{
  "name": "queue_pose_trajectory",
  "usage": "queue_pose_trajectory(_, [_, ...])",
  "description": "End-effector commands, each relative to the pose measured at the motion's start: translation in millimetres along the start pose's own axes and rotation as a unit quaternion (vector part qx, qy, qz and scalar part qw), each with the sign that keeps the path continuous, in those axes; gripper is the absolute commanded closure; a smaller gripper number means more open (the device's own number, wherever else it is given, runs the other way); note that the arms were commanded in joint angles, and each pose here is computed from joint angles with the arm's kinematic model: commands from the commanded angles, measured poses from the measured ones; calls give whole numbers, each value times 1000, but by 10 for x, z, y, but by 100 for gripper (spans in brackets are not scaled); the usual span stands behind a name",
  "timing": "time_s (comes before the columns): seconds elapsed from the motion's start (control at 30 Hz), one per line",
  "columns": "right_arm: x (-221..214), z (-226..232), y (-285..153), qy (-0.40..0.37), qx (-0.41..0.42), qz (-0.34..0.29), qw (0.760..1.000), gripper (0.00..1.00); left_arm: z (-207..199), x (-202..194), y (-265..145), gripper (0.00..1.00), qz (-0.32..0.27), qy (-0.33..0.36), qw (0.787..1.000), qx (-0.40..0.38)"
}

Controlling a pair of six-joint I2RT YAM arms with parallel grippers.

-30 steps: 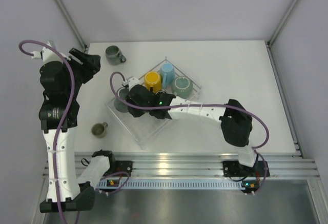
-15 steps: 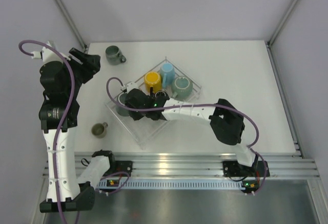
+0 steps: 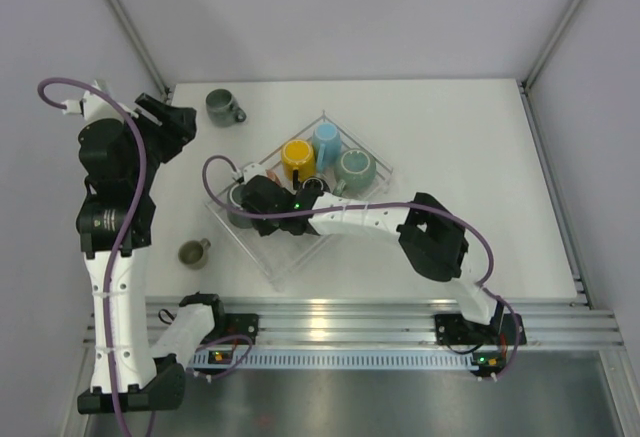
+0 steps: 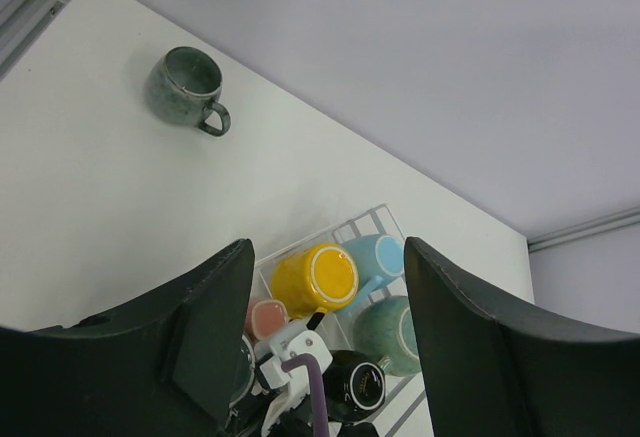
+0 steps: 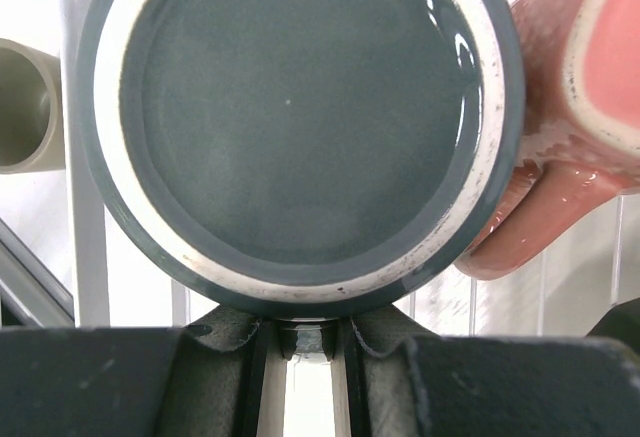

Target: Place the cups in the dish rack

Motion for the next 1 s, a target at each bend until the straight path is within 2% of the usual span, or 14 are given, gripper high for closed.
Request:
queue_pose_trajectory(0.0, [332,315,-105,-3,40,-66,997,85,18,1,30,33,-2,-3,1000,6])
queue_pose_trajectory(0.2, [348,335,-98,-2,44,-68,997,75,34,-23,59,33,2,0,1000,9])
queue_pose_trajectory(0.6, [372,399,-142,2,65,-65,996,74,39,-25,64,33,1,1,1000,11])
queue_pose_trajectory(0.83, [467,426,-388,-1,78,-73,994,64,72,-69,100,33,9,15,1000,15])
queue_pose_trajectory(0.97, [597,476,-681,-3,105,-84,991,57,83,-71,131,33,12,26,999,16])
Point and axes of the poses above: each gripper's point midway between its finger pads, its own y axis out along the fingers, its own z axis along the line the jaws close on, x = y × z, the point moved 7 cm from there along -y, back along the fingers, and after that the axes turned 14 degrees about y, right-handed, at the moved point
